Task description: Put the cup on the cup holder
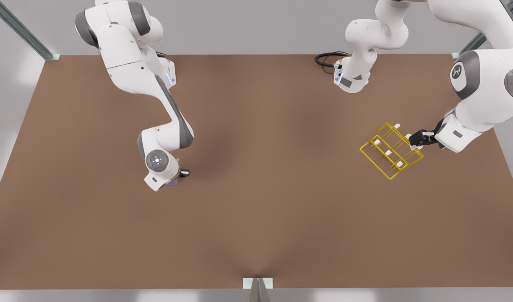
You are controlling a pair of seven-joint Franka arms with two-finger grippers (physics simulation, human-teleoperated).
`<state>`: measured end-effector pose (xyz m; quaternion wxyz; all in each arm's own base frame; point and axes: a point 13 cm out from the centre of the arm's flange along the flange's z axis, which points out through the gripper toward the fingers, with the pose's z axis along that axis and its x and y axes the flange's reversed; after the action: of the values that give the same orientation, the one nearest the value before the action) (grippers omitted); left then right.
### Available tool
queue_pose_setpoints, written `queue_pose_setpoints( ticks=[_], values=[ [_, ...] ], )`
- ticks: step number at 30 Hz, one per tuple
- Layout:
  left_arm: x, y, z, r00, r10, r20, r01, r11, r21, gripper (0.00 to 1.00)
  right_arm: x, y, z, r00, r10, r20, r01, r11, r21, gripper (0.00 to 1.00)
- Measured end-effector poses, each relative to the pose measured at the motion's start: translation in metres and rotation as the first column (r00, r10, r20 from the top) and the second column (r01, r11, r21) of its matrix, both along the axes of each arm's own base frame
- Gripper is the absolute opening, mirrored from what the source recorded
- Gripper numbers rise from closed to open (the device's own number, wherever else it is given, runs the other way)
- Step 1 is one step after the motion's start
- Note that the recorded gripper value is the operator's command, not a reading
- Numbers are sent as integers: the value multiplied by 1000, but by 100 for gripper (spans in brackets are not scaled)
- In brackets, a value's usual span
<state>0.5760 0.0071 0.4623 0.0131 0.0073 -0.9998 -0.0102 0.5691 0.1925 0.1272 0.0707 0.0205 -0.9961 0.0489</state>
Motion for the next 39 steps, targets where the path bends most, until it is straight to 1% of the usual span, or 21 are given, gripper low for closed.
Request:
queue_pose_setpoints(
  ticks=[3, 5, 7, 9, 10, 13, 16, 18, 20, 22, 24, 30, 35, 36, 37, 38, 39],
  values=[
    [0, 1, 0, 1000, 1, -1, -1, 1000, 0, 100, 18, 47, 38, 999, -24, 27, 21, 995, 99, 21],
    [-1, 3, 1, 1000, 5, -3, -5, 1000, 0, 100, 20, 89, 60, 996, -91, -2, 89, 969, 231, 21],
    [-3, 8, -1, 1000, 13, -10, -13, 1000, 0, 100, 12, 146, 79, 988, -138, -62, 151, 917, 370, 21],
    [-3, 12, -3, 1000, 22, -18, -22, 1000, 0, 100, 0, 211, 81, 975, -164, -151, 217, 846, 487, 21],
    [-3, 14, -6, 999, 25, -23, -25, 1000, 1, 100, -1, 247, 84, 966, -171, -193, 250, 799, 547, 21],
    [-3, 15, -8, 999, 27, -30, -27, 1000, 1, 100, -1, 337, 100, 935, -184, -302, 348, 633, 692, 21],
    [-3, 12, -10, 999, 23, -34, -23, 1000, 2, 100, -5, 408, 95, 909, -189, -370, 415, 488, 768, 21],
    [-4, 11, -10, 999, 20, -35, -20, 1000, 2, 100, -9, 436, 73, 897, -199, -396, 443, 433, 785, 21],
    [-4, 10, -10, 999, 19, -37, -19, 1000, 2, 100, -10, 456, 50, 896, -215, -389, 444, 403, 800, 21],
    [-4, 11, -9, 999, 21, -36, -20, 1000, 2, 100, -10, 466, 29, 899, -231, -372, 436, 391, 811, 21],
    [-4, 12, -9, 999, 22, -37, -22, 1000, 2, 100, -8, 468, 8, 905, -246, -348, 421, 390, 819, 21],
    [-5, 12, -10, 999, 23, -40, -23, 1000, 3, 100, 12, 461, -17, 928, -270, -256, 350, 396, 849, 21],
    [-5, 12, -10, 999, 22, -40, -22, 1000, 3, 100, 7, 470, -37, 946, -254, -200, 292, 409, 864, 21],
    [-5, 12, -10, 999, 22, -41, -22, 1000, 3, 100, 7, 470, -40, 949, -252, -191, 284, 412, 866, 36],
    [-5, 12, -10, 999, 22, -41, -22, 1000, 3, 100, 6, 470, -43, 951, -250, -183, 276, 416, 866, 92],
    [-5, 12, -10, 999, 22, -42, -22, 1000, 3, 100, 6, 469, -45, 953, -248, -174, 268, 421, 867, 100],
    [-5, 12, -10, 999, 22, -43, -22, 1000, 3, 100, 6, 470, -47, 955, -247, -165, 260, 423, 868, 100]
  ],
)
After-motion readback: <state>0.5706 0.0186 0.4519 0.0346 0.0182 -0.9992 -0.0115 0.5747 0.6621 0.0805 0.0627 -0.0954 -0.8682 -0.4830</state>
